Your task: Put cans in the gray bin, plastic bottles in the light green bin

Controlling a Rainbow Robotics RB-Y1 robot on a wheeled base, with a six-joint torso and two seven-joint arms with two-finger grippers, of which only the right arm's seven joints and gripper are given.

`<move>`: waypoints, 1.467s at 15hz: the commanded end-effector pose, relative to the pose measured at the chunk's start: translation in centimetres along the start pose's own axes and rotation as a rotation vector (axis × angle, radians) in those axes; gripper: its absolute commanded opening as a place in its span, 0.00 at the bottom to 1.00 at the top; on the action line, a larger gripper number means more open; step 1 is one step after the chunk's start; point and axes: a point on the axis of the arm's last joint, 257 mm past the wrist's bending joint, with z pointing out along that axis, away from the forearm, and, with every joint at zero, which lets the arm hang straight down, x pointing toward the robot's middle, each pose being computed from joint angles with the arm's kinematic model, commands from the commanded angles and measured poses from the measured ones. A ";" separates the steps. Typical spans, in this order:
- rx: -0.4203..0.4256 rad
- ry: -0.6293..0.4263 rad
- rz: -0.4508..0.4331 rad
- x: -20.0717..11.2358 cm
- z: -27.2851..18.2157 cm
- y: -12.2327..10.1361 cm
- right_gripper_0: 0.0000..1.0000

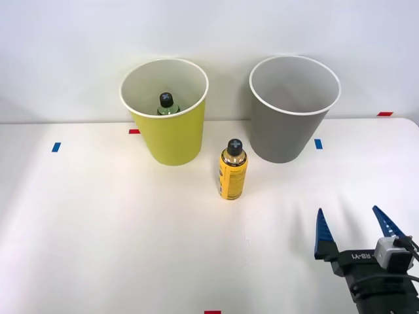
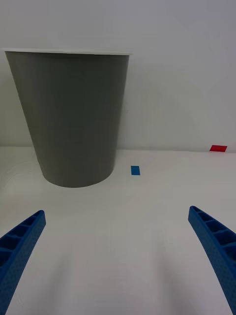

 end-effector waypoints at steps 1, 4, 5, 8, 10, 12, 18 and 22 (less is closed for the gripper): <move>0.003 -0.009 0.087 -0.1 0.3 0.8 1.00; -0.003 0.015 0.160 0.7 -0.4 1.1 1.00; -0.004 0.021 0.175 0.9 -0.8 1.2 1.00; 0.000 0.031 0.214 1.5 -2.6 1.6 1.00; -0.004 0.032 0.219 1.8 -3.7 2.1 1.00; 0.002 0.030 0.234 1.8 -4.5 2.3 1.00; -0.006 -0.033 0.175 2.4 -5.4 3.6 1.00; 0.011 -0.041 0.003 2.2 -6.6 4.7 1.00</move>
